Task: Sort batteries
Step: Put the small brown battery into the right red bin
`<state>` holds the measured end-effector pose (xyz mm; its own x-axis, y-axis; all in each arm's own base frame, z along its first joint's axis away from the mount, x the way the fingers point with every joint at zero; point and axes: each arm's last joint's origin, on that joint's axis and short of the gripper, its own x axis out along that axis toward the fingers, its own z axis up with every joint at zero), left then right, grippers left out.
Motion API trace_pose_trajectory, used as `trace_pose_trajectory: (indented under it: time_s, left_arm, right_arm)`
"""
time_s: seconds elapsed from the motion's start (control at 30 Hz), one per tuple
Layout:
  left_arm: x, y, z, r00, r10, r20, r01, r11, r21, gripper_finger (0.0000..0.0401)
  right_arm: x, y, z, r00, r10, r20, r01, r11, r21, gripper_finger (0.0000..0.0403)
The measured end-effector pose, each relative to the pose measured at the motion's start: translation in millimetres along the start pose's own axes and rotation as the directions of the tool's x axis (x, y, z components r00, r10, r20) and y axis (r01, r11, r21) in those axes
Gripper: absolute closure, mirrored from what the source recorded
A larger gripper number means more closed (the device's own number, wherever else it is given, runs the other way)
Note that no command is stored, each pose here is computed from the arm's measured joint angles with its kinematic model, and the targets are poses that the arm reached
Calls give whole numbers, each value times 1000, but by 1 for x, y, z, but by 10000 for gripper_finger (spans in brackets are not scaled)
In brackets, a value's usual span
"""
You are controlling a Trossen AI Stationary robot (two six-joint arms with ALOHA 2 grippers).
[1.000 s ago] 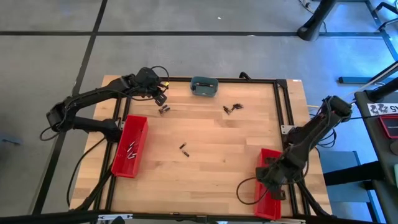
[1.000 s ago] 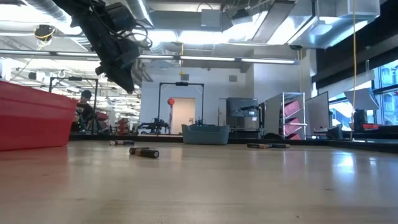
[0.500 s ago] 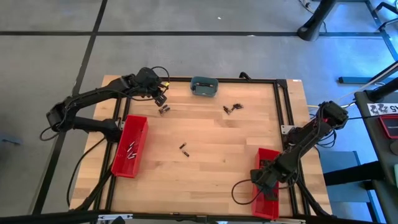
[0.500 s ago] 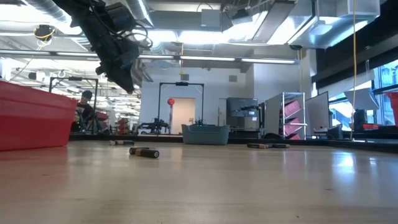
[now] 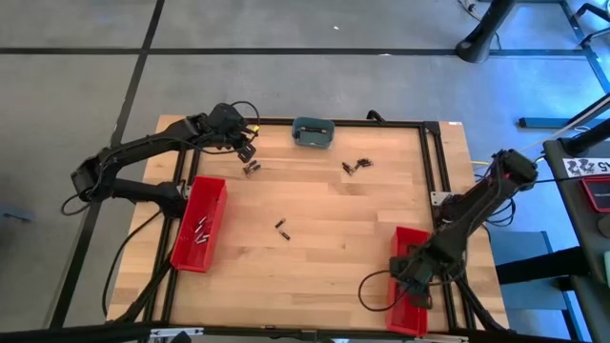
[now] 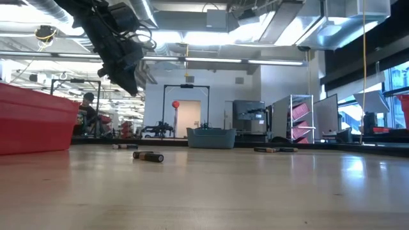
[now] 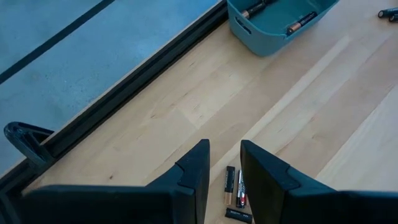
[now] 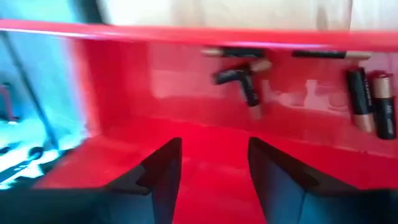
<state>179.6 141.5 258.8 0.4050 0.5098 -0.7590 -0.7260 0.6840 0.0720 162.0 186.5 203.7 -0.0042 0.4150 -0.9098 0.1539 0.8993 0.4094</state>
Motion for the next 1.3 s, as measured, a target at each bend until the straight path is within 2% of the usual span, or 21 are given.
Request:
trace_pose_trajectory:
  time_s: [0.13,0.23,0.37,0.53,0.6,0.77,0.87,0.93,1.1,1.23,1.3]
  left_arm:
    - [0,0,0,1000,0,0,0,1000,0,320]
    - [0,0,0,1000,0,1,0,1000,0,320]
    - [0,0,0,1000,0,3,0,1000,-1,320]
    - [0,0,0,1000,0,4,0,1000,-24,320]
    - [0,0,0,1000,0,4,0,999,-37,320]
    - [0,0,0,1000,0,3,1,999,-43,320]
    - [0,0,0,1000,-1,3,1,999,-41,320]
    - [0,0,0,1000,-1,3,1,999,-45,320]
    - [0,0,0,1000,0,2,1,999,-48,320]
    - [0,0,0,1000,0,2,0,999,-49,320]
    - [0,0,0,1000,0,1,0,999,-53,320]
  right_arm:
    - [-51,17,-3,992,76,99,-73,997,-27,219]
    - [-90,19,-3,976,87,198,-82,996,-31,226]
    - [-137,4,9,932,-27,362,51,997,-57,231]
    - [-161,-54,46,868,-245,432,317,943,-102,232]
    - [-164,-87,63,843,-292,452,379,919,-114,233]
    - [-164,-181,92,788,-330,521,434,896,-89,233]
    - [-157,-230,103,772,-393,500,486,871,-66,233]
    - [-150,-255,110,780,-422,462,504,861,-65,233]
    - [-128,-292,133,822,-402,403,476,874,-100,233]
    - [-113,-300,152,828,-369,422,454,883,-119,233]
    - [-110,-302,159,816,-384,433,458,885,-79,233]
